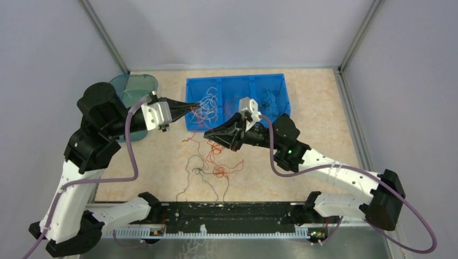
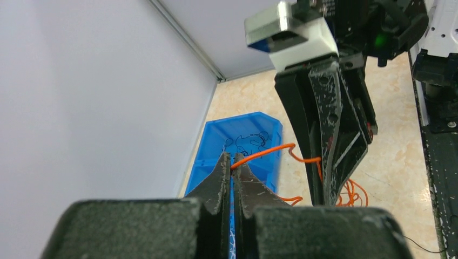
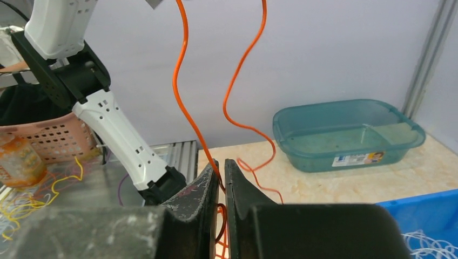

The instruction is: Untangle the cables

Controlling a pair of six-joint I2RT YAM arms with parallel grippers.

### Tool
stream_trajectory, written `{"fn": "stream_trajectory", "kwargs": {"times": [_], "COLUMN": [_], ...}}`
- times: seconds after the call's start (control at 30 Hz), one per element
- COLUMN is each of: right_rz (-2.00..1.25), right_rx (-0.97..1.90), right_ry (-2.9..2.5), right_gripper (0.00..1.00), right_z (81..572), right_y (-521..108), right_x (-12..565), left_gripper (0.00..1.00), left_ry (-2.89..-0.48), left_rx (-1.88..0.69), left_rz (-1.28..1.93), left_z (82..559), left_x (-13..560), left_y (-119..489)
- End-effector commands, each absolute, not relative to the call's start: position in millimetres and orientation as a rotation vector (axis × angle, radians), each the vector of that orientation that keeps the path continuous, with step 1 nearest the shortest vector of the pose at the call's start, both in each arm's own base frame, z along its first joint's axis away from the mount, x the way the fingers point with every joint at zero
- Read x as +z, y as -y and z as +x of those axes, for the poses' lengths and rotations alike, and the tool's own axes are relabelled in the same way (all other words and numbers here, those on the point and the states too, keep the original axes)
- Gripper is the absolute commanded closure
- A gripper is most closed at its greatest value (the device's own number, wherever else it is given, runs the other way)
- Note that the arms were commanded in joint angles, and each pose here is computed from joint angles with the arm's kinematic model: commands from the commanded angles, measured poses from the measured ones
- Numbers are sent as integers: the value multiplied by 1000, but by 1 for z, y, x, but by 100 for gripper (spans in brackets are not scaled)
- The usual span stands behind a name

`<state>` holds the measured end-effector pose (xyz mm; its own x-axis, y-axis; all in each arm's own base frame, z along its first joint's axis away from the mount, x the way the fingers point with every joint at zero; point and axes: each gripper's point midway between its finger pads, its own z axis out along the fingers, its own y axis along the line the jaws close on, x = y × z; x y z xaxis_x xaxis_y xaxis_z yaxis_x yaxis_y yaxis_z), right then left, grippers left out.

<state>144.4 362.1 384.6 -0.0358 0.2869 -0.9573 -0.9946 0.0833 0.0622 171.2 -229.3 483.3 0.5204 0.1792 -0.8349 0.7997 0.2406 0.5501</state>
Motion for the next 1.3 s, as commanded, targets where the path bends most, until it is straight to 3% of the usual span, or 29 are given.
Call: {"fn": "stream_trajectory", "kwargs": {"times": [0.0, 0.17, 0.4, 0.83, 0.93, 1.27], "right_rz": [-914, -945, -959, -920, -895, -827], "right_rx": [1396, 1486, 1569, 1599, 1582, 1534], "right_ry": [-977, -1018, -1078, -1076, -1086, -1258], "right_gripper": [92, 90, 79, 79, 84, 86], "right_z": [136, 130, 123, 120, 123, 128], "right_y": [-371, -388, -410, -415, -412, -404], "right_x": [410, 391, 365, 359, 355, 284], "left_gripper": [100, 100, 100, 100, 100, 100], "left_ry": [-911, -887, -839, -828, -816, -662], "left_rx": [-530, -521, -506, -479, -462, -249], "left_rz": [1282, 1267, 1234, 1214, 1203, 1061], "left_z": [168, 168, 170, 170, 171, 180], "left_x": [501, 513, 535, 543, 548, 607], "left_y": [230, 230, 231, 227, 226, 205]}}
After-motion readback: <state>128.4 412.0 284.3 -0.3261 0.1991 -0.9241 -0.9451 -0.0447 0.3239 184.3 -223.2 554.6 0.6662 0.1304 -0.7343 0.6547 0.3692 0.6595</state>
